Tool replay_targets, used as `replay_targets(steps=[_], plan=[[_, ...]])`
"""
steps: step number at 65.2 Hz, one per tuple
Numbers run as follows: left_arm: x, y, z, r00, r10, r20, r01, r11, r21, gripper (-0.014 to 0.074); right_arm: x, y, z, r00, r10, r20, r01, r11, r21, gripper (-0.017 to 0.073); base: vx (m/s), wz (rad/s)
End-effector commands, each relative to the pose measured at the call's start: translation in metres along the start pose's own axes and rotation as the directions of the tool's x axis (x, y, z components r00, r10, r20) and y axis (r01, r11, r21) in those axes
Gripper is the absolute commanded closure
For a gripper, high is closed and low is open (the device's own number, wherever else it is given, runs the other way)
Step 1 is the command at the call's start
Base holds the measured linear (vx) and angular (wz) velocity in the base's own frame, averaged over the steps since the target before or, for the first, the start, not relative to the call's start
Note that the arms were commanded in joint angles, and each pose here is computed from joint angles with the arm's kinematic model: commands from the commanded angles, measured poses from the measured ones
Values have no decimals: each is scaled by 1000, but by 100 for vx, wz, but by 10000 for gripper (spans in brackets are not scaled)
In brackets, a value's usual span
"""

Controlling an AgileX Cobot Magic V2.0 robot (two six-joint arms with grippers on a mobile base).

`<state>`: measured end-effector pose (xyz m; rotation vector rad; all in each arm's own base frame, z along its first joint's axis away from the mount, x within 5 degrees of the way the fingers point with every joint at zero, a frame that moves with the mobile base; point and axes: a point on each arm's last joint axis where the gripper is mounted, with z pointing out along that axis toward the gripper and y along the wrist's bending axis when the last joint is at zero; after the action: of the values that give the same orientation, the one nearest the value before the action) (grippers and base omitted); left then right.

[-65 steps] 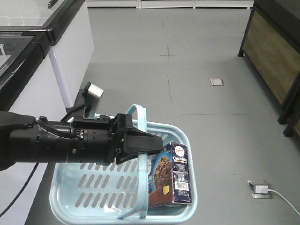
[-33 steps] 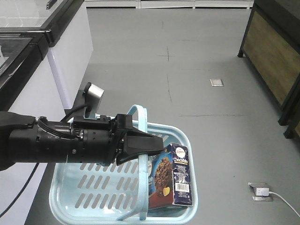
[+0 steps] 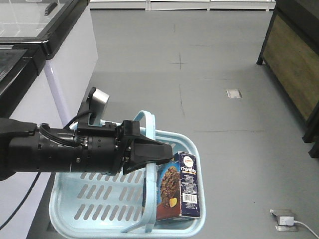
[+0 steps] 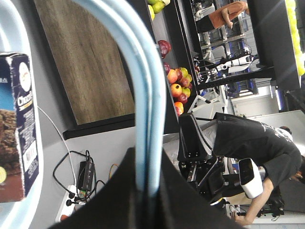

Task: Left arm holds basket, right arm returns cookies
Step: 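Drive forward toward the drink shelves holding the basket in the left gripper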

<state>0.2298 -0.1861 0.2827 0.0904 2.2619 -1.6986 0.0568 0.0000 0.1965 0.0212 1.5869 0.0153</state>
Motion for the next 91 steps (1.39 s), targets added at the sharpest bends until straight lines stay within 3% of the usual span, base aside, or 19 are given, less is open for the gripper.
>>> replay_targets(steps=[1,91], plan=[[-4,-30,-6,999,5,36,-10,990,144,596,-1,0,0,998,-18,67,18,1000,5,570,23,-13],[-4,-30,-6,999,5,36,-10,990,144,596,-1,0,0,998,-18,67,18,1000,5,570,33,-1]])
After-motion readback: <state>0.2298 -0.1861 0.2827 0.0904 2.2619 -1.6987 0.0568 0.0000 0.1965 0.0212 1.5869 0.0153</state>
